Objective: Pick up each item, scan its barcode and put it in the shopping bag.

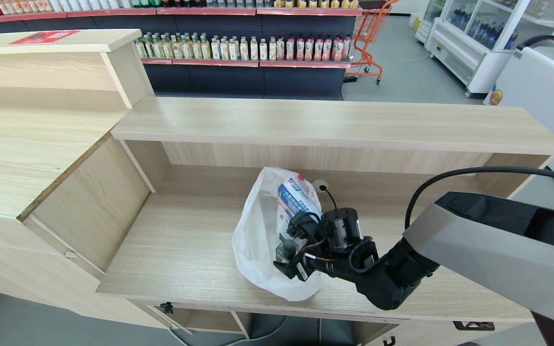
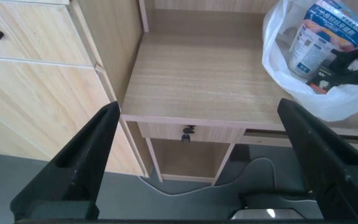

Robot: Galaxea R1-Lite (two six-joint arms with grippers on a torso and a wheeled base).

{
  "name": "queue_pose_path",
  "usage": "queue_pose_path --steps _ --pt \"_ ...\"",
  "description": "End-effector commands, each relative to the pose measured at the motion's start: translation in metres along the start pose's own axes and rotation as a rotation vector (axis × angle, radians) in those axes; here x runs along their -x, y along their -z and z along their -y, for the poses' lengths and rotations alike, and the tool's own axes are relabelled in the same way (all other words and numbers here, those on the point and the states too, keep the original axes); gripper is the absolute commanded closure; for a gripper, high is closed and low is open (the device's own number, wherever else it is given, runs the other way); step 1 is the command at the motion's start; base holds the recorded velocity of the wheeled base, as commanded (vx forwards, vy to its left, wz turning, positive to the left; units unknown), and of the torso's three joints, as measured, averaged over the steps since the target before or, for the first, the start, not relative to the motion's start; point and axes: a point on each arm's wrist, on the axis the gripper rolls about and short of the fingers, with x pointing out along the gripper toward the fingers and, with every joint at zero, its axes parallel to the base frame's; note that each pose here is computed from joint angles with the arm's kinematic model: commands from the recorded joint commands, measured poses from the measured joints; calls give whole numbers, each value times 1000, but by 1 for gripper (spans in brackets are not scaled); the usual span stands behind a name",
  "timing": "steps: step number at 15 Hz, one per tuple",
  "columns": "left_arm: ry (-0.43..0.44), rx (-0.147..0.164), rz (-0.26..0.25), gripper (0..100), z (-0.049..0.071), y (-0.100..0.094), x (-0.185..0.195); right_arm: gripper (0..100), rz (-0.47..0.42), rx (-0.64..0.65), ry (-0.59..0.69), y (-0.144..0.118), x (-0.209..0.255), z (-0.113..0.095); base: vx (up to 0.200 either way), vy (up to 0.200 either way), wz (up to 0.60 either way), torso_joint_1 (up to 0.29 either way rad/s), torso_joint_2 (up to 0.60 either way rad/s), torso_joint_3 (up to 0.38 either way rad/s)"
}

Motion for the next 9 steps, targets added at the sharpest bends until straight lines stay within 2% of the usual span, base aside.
queue_pose_path --steps 1,2,6,7,9 --pt "0 0 1 0 0 0 0 0 93 -105 -14 -37 30 5 0 0 0 0 0 0" --pt "0 0 1 0 0 0 0 0 117 -213 -47 -59 64 7 0 0 0 0 0 0" --pt "0 0 1 0 0 0 0 0 142 -392 -71 -95 149 23 0 0 0 0 0 0" --pt "0 0 1 0 0 0 0 0 153 -444 -9 -98 178 42 0 0 0 0 0 0" --pt "0 0 1 0 0 0 0 0 158 -471 147 -90 233 73 0 0 0 0 0 0"
